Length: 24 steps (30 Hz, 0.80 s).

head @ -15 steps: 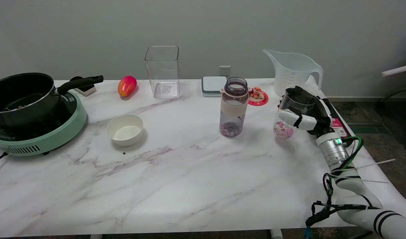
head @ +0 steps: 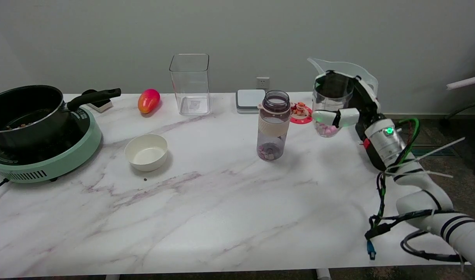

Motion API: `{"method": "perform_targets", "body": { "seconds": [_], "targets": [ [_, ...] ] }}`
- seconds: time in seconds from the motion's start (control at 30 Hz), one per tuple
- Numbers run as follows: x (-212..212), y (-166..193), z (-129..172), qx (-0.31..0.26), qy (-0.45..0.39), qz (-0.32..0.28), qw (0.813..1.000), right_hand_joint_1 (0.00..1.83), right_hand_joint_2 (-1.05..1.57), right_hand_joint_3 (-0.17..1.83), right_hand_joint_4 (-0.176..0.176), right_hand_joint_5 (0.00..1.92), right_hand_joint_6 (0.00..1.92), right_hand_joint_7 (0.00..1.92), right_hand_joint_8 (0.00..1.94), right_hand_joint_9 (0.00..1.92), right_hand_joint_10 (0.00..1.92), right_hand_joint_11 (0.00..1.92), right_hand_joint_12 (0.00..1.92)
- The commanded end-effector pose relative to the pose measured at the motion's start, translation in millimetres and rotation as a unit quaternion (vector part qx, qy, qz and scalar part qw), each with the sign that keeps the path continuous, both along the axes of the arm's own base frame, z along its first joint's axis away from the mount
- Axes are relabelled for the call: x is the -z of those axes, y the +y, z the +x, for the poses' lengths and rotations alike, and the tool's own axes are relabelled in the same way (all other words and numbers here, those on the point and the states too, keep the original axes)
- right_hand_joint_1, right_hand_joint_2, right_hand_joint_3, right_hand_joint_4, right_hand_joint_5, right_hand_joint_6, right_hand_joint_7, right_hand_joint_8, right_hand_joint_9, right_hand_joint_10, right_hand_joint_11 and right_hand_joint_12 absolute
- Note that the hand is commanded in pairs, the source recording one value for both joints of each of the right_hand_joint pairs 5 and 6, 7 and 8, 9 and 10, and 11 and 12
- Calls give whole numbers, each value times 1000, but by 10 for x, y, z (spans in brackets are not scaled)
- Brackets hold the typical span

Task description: Pour the contents of the measuring cup into the bottle.

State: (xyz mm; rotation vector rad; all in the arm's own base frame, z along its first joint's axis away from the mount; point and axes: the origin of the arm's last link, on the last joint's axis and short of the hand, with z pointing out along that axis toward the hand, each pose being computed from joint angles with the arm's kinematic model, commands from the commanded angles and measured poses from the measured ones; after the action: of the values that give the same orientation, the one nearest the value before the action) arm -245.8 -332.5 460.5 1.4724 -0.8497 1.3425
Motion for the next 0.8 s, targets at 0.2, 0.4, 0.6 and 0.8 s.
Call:
{"method": "perform_targets", "body": {
  "seconds": [0.2,0.4,0.6,0.8],
  "targets": [
    [-152,-187,1330,-44,304,-56,950,1543,299,896,0,809,809,1075,1075,1023,1023,787,787],
    [-27,-180,1568,-52,386,-68,919,1557,265,903,0,760,760,1062,1062,1012,1012,773,773],
    [109,-252,1639,-55,437,-78,894,1566,258,887,0,740,740,1064,1064,1014,1014,775,775],
    [204,-339,1627,-50,461,-83,882,1569,256,912,0,722,722,1063,1063,1013,1013,782,782]
  ]
}}
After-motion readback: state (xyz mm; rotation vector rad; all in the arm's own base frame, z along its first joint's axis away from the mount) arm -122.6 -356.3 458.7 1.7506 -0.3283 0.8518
